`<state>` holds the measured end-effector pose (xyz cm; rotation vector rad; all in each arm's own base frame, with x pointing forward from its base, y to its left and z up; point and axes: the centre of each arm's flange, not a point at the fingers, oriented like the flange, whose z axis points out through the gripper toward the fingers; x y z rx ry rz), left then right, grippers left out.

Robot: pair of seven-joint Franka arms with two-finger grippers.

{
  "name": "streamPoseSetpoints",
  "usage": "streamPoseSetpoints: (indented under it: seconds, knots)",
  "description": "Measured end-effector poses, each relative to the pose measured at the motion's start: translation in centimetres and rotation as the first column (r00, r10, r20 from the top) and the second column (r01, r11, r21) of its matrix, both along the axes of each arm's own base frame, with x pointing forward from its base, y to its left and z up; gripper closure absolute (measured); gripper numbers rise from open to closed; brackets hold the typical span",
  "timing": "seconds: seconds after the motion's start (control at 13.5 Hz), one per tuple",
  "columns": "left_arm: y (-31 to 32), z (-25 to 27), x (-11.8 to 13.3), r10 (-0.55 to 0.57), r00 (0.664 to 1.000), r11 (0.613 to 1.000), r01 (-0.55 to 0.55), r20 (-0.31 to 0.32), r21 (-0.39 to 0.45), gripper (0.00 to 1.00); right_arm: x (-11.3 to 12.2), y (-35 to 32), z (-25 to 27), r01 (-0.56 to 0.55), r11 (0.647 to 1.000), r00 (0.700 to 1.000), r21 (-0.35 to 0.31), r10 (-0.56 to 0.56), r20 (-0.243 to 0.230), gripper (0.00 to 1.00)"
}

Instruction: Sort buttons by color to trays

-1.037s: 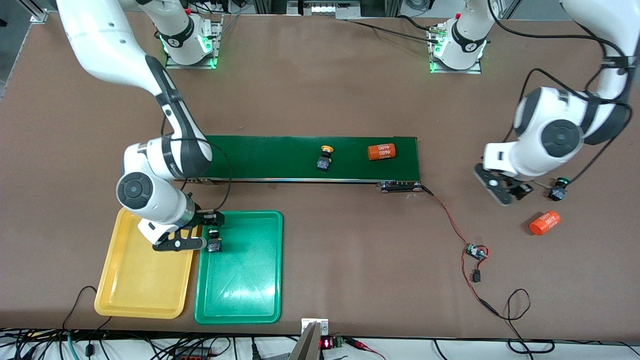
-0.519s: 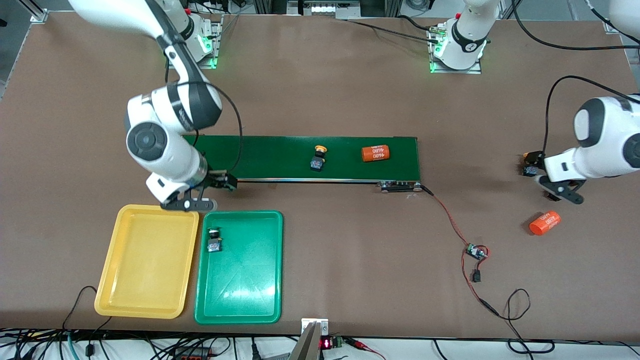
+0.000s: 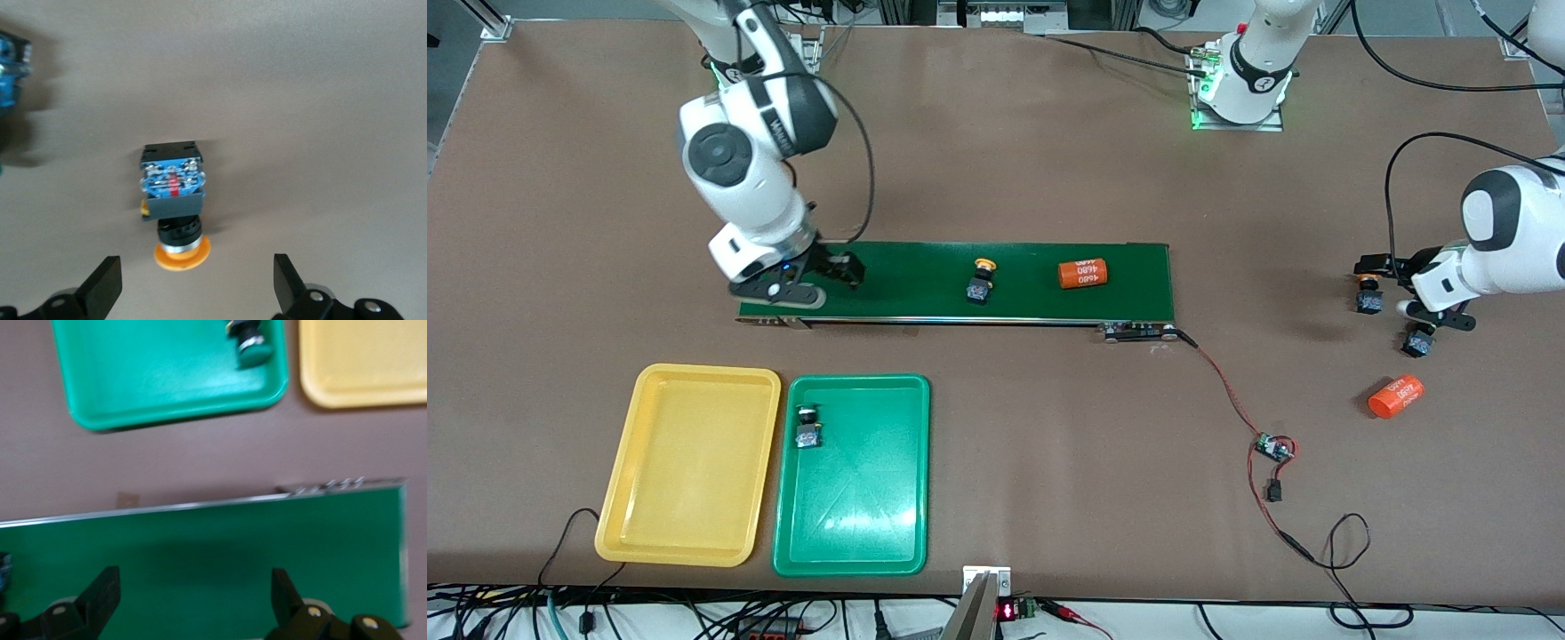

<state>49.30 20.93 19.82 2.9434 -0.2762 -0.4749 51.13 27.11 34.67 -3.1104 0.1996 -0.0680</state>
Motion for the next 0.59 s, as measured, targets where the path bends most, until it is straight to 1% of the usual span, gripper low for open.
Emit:
streamPoseSetpoints:
  seconds: [0.15, 0.22, 0.44, 0.52, 0.59]
  knots:
    - [-0.3, -0.9, 0.0, 0.009, 1.000, 1.000, -0.009, -0.004, -0.009, 0.00, -2.7, 3.4, -0.7, 0.003, 1.000, 1.000, 0.009, -0.003, 0.007, 0.00]
    - [-0.4, -1.3, 0.0, 0.011, 1.000, 1.000, -0.011, -0.001, -0.012, 0.00, -3.6, 4.6, -1.0, -0.008, 1.000, 1.000, 0.014, 0.008, 0.012, 0.00]
    - [-0.5, -2.6, 0.4, 0.016, 0.999, 1.000, -0.015, 0.034, -0.020, 0.02, -4.9, 5.4, -2.4, -0.023, 0.999, 0.999, 0.038, 0.021, 0.044, 0.00]
    - [-0.5, -3.0, 0.4, 0.017, 0.999, 1.000, -0.016, 0.040, -0.023, 0.02, -5.1, 5.2, -3.0, -0.023, 0.999, 0.999, 0.041, 0.021, 0.047, 0.00]
    - [-0.5, -3.1, 0.4, 0.018, 0.999, 1.000, -0.016, 0.043, -0.024, 0.11, -5.3, 5.2, -3.4, -0.024, 0.999, 0.999, 0.041, 0.022, 0.047, 0.00]
